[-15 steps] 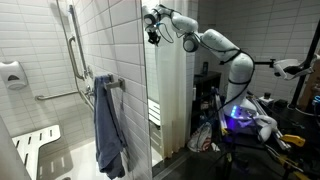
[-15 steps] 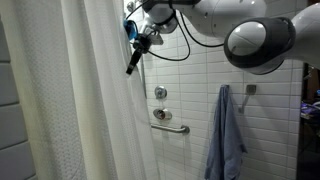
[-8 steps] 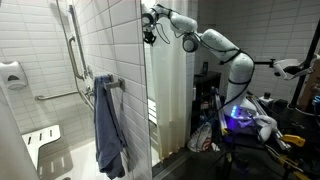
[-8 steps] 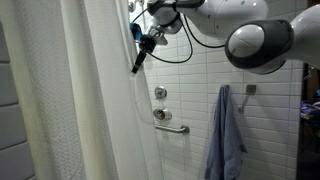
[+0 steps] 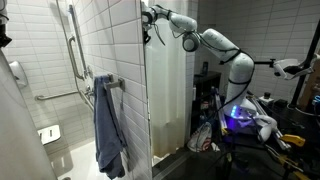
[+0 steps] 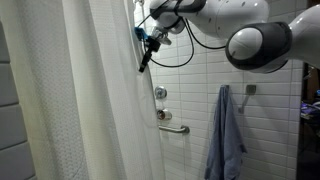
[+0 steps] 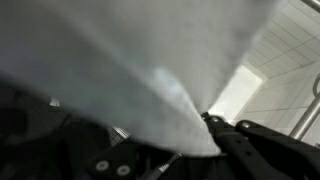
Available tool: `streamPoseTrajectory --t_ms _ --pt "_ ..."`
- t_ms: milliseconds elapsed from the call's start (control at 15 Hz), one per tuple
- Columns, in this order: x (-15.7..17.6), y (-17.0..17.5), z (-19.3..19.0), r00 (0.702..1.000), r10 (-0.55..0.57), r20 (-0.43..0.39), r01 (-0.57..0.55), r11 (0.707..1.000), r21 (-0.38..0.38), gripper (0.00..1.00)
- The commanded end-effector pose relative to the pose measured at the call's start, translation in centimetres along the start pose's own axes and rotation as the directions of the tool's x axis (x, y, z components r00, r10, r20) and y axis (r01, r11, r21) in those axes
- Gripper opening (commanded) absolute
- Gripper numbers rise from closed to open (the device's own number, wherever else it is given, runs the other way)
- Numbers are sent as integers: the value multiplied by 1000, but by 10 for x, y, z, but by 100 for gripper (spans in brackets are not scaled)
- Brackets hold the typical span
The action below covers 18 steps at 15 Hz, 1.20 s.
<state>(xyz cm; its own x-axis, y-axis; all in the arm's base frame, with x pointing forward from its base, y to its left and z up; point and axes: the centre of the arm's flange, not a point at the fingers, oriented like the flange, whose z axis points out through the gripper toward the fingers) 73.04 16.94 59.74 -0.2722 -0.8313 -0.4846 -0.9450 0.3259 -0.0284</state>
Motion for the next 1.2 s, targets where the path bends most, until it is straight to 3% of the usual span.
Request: streamPoseTrajectory --t_ms 0,467,1133 --pt "-3 -14 -5 997 68 -39 -65 994 84 1" --pt "5 -22 -15 990 126 -55 -112 972 207 1" --pt "19 -24 -28 977 202 -63 -171 930 326 1"
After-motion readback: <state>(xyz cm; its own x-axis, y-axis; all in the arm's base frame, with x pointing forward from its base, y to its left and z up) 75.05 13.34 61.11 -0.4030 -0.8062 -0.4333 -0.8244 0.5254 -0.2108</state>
